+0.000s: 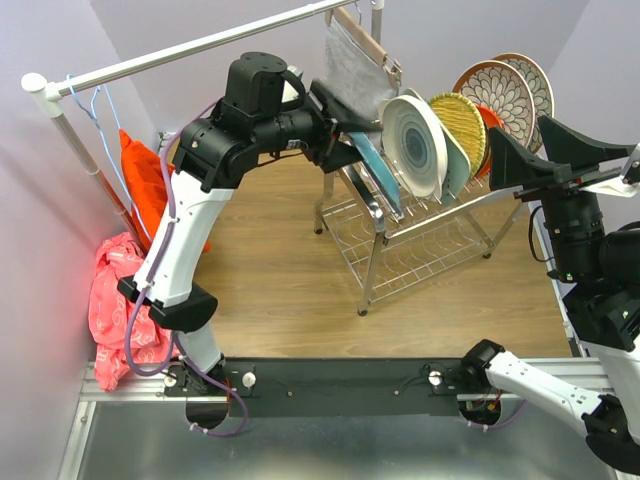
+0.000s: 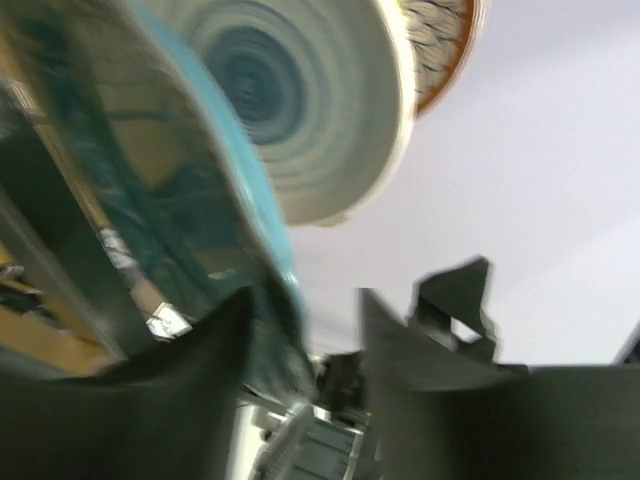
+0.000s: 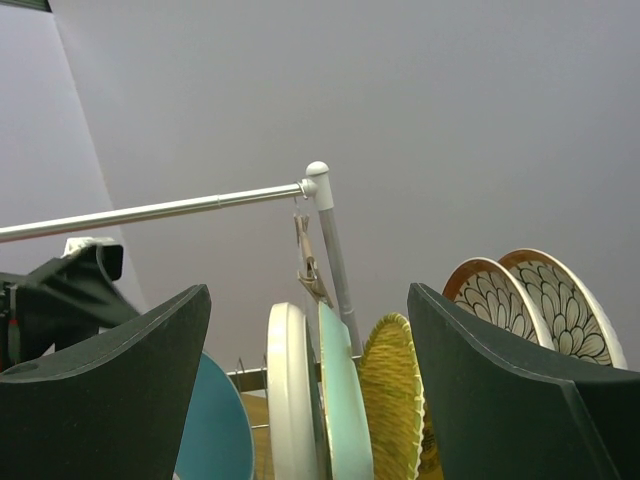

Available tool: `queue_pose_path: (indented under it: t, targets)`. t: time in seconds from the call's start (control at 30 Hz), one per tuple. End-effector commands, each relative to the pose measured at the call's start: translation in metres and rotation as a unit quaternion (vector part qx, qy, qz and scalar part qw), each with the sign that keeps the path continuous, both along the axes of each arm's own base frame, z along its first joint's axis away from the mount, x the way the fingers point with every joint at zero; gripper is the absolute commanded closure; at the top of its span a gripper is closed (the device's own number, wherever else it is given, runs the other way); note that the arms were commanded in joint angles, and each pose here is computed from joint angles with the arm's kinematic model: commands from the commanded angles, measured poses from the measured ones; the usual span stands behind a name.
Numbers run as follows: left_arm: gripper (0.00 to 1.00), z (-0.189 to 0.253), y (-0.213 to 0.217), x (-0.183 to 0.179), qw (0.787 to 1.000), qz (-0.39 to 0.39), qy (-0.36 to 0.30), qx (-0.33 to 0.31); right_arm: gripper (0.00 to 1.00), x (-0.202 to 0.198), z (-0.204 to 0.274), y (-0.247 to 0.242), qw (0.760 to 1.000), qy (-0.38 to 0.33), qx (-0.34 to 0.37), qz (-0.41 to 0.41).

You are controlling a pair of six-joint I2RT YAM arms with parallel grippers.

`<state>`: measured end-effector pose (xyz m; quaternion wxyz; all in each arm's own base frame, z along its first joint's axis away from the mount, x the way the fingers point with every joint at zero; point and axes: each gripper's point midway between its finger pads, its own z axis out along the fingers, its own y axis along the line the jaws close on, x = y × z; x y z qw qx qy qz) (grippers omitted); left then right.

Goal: Load the plates into the dish rack
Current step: Insert the plate into the dish rack

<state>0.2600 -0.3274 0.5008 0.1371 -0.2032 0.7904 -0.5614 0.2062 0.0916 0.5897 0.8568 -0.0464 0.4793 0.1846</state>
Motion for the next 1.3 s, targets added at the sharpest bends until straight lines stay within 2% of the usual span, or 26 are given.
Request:
queue_pose_path:
  t: [0.0,0.87,1.27]
  targets:
    - [0.28,0.043,-0.014,-0.015,0.995,-0.047,-0.052,-0.07,0.12,-0.004,0.002,-0.003,1.0,-0.006,0.008,0.001]
    - [0.28,0.047,-0.029,-0.01,0.992,-0.064,-0.061,-0.09,0.12,-0.004,-0.004,0.0,1.0,-0.005,0.0,0.006]
    - [0.28,0.045,-0.034,-0.006,0.991,-0.07,-0.058,-0.093,0.12,-0.004,-0.02,0.023,0.997,-0.007,-0.052,0.048]
